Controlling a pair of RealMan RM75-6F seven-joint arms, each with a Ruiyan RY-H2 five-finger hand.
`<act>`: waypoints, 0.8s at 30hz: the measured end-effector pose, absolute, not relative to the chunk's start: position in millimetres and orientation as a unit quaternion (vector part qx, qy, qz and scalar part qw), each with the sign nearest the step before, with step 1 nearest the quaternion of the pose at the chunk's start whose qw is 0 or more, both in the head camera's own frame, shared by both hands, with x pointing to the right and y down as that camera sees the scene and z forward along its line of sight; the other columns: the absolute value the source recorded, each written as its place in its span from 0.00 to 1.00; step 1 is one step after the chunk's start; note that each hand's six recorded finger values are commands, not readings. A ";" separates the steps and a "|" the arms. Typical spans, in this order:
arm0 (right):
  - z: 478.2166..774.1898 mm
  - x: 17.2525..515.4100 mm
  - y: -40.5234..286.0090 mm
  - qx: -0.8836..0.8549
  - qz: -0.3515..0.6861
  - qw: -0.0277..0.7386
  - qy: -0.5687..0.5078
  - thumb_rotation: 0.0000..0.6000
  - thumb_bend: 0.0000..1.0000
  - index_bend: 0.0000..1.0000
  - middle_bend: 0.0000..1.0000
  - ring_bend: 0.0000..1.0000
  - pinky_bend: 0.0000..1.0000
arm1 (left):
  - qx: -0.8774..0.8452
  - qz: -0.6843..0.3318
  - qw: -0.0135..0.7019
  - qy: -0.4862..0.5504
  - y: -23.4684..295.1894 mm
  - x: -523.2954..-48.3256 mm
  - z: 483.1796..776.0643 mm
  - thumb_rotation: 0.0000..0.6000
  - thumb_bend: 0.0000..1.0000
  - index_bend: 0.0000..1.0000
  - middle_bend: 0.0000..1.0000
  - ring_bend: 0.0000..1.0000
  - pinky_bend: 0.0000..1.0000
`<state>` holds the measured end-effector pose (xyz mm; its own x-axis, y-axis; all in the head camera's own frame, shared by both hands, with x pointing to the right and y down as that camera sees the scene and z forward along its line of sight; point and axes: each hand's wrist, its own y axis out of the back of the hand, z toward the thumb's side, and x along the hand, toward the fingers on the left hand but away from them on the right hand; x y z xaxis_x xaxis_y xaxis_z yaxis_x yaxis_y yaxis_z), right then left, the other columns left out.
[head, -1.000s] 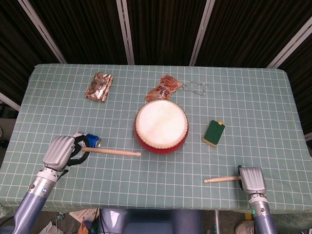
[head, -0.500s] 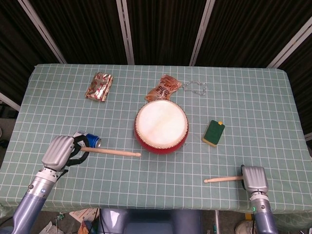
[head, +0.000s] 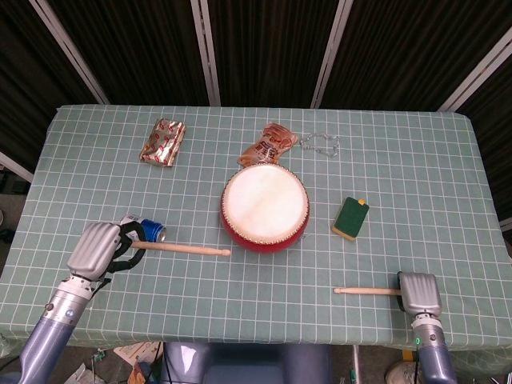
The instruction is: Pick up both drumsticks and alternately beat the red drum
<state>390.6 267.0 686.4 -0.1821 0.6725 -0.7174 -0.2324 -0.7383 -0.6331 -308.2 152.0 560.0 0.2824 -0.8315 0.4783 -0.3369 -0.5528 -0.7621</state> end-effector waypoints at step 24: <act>581.9 379.1 212.8 -0.608 0.662 0.283 -0.335 1.00 0.59 0.98 1.00 1.00 1.00 | -0.748 -0.463 0.273 0.390 145.8 -310.4 561.7 1.00 0.53 0.79 1.00 1.00 1.00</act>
<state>379.1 212.8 581.9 -0.0994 0.7822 -0.6151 0.0322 -0.6153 -0.7877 -310.4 145.8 561.7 0.2677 -0.8358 0.4793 -0.3306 -0.5470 -0.7691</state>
